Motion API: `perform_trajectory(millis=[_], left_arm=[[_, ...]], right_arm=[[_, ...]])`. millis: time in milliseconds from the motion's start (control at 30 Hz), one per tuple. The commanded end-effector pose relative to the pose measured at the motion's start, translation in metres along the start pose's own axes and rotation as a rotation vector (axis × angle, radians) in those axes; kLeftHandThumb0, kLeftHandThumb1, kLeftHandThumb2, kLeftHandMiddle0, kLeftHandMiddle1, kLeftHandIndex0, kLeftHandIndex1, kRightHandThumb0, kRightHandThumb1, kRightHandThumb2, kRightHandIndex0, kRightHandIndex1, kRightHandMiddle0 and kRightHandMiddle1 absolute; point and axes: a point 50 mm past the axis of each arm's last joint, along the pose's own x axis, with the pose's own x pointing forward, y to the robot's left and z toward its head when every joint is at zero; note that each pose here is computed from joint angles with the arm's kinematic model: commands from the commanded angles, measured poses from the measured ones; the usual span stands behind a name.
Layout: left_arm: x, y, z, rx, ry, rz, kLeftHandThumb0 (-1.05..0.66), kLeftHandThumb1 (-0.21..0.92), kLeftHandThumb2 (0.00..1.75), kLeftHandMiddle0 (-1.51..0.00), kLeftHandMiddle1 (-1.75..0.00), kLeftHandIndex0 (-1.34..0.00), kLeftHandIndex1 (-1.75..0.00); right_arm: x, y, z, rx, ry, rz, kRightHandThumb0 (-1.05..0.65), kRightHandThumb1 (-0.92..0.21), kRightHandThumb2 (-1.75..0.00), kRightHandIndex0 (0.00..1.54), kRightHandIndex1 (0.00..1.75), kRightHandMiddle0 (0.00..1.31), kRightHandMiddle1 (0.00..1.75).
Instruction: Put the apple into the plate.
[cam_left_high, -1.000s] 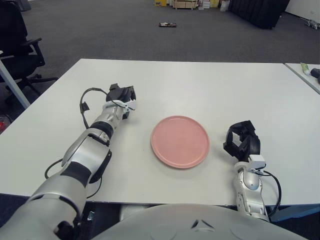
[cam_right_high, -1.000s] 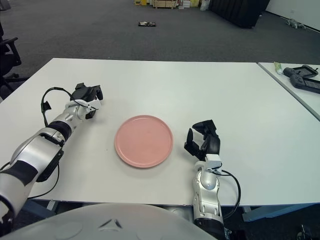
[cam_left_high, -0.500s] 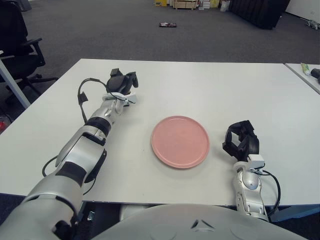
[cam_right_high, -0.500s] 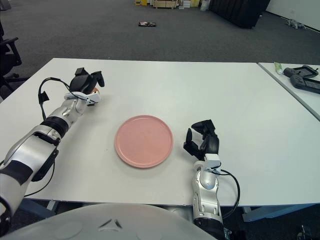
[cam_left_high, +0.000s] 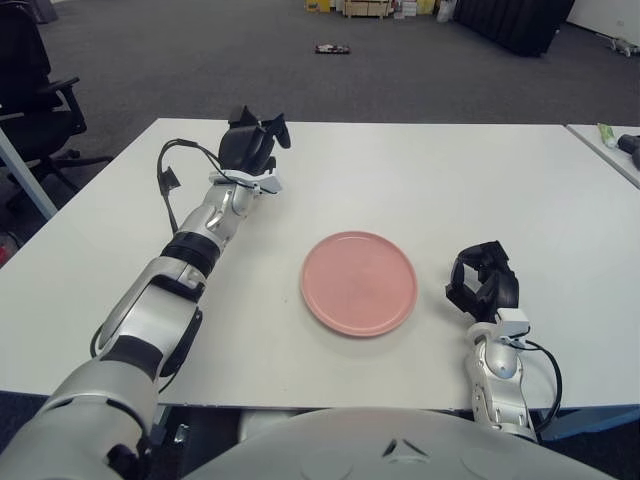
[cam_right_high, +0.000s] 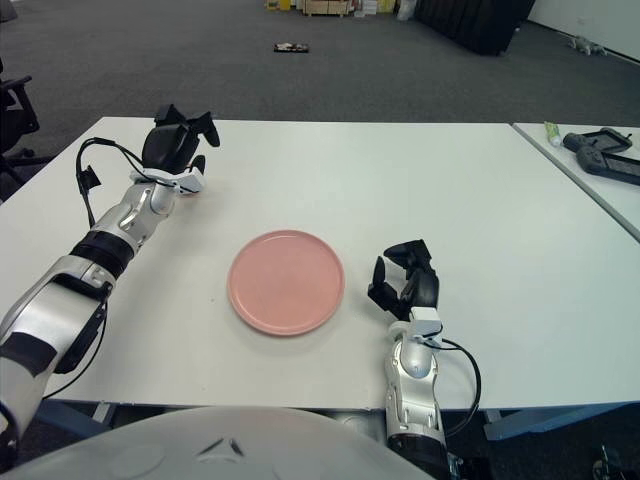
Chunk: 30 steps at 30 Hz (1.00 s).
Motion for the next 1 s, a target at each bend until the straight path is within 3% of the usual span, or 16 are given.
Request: perform_trajectory(millis=[0, 433, 633, 700, 767, 833, 900, 933, 967], left_arm=[[-0.003, 0.009, 0.001, -0.049, -0.003, 0.011, 0.0, 0.01, 1.62, -0.88, -1.61, -0.62, -1.75], [0.001, 0.01, -0.008, -0.028, 0.038, -0.035, 0.0, -0.05, 1.66, -0.95, -1.55, -0.67, -1.75], [0.002, 0.01, -0.011, 0.03, 0.043, -0.026, 0.0, -0.01, 1.65, -0.9, -1.61, -0.63, -1.75], [0.002, 0.013, -0.018, 0.063, 0.05, -0.029, 0.0, -0.03, 1.69, -0.9, -1.68, -0.64, -1.75], [0.002, 0.015, -0.042, 0.117, 0.124, -0.068, 0.0, -0.04, 1.72, -0.89, -1.71, -0.65, -1.74], [0.0, 0.015, -0.06, 0.154, 0.204, -0.113, -0.01, 0.15, 1.49, -0.74, -1.67, -0.53, -1.75], [0.0, 0.014, -0.066, 0.163, 0.25, -0.143, -0.22, 0.32, 1.29, -0.5, -1.69, -0.5, -1.75], [0.001, 0.013, -0.067, 0.164, 0.267, -0.155, -0.44, 0.43, 1.14, -0.33, -1.67, -0.32, -1.75], [0.001, 0.013, -0.068, 0.164, 0.276, -0.161, -0.52, 0.47, 1.09, -0.27, -1.67, -0.26, -1.75]], right_arm=[[0.006, 0.003, 0.005, 0.021, -0.036, 0.013, -0.41, -0.56, -1.02, 0.63, 1.4, 0.42, 1.75], [0.007, 0.004, 0.006, 0.024, -0.038, 0.014, -0.41, -0.55, -1.03, 0.61, 1.39, 0.43, 1.75], [0.007, 0.004, 0.006, 0.028, -0.032, 0.002, -0.41, -0.56, -1.02, 0.61, 1.38, 0.42, 1.75], [0.007, 0.004, 0.006, 0.037, -0.029, -0.006, -0.41, -0.56, -1.02, 0.61, 1.38, 0.42, 1.75], [0.007, 0.004, 0.005, 0.044, -0.019, -0.015, -0.41, -0.55, -1.03, 0.61, 1.37, 0.42, 1.75], [0.007, 0.004, 0.005, 0.043, -0.011, -0.022, -0.41, -0.55, -1.03, 0.62, 1.37, 0.42, 1.75], [0.006, 0.003, 0.005, 0.038, -0.007, -0.028, -0.41, -0.55, -1.03, 0.62, 1.37, 0.42, 1.75], [0.006, 0.003, 0.005, 0.036, -0.006, -0.029, -0.41, -0.56, -1.02, 0.61, 1.38, 0.42, 1.75], [0.006, 0.003, 0.005, 0.034, -0.006, -0.03, -0.41, -0.56, -1.02, 0.61, 1.38, 0.42, 1.75]])
